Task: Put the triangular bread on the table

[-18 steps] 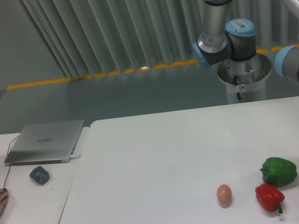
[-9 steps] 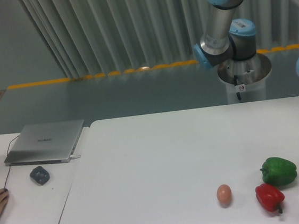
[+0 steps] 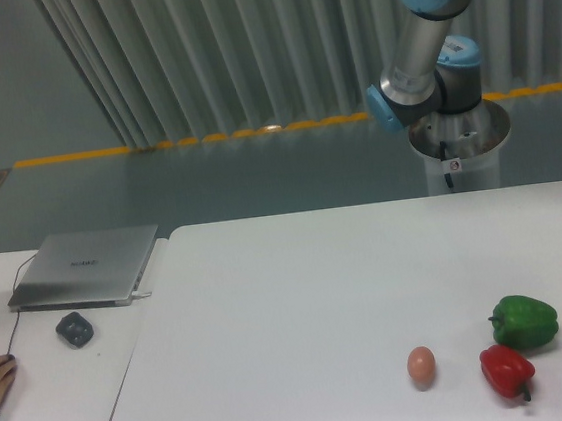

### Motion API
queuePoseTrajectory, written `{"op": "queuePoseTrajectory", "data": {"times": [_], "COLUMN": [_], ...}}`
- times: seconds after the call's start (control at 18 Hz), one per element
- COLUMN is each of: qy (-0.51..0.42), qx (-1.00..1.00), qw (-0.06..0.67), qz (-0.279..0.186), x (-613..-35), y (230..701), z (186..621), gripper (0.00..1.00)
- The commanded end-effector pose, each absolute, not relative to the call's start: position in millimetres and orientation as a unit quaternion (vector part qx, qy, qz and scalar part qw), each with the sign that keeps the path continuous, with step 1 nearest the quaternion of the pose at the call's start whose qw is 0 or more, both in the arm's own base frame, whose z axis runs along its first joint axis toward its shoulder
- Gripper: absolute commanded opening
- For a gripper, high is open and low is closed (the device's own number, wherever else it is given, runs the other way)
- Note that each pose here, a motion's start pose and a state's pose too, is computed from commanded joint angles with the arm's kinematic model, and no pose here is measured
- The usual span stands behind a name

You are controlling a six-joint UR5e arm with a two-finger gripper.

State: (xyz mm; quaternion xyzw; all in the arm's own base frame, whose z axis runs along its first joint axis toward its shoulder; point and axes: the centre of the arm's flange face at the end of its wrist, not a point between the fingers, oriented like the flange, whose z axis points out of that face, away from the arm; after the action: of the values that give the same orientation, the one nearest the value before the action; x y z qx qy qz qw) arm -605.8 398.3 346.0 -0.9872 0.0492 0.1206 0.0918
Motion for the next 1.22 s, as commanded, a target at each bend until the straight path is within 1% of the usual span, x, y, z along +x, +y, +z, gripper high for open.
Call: {"op": "queuePoseTrajectory", "data": {"times": [0.33,0.72,1.22], "qy": [0.039,0.031,0.031], "qx": [-0.99,-0.992,-0.988], "qw": [0.085,0.08,0.089], "qz": [0.102,0.092,0.121], "x": [-615.7,-629.3,-639.9], "y": [391.6,380.2,382.8], "z": [317.8,298.3,289.3], "gripper": [1.0,1.0,1.0]}}
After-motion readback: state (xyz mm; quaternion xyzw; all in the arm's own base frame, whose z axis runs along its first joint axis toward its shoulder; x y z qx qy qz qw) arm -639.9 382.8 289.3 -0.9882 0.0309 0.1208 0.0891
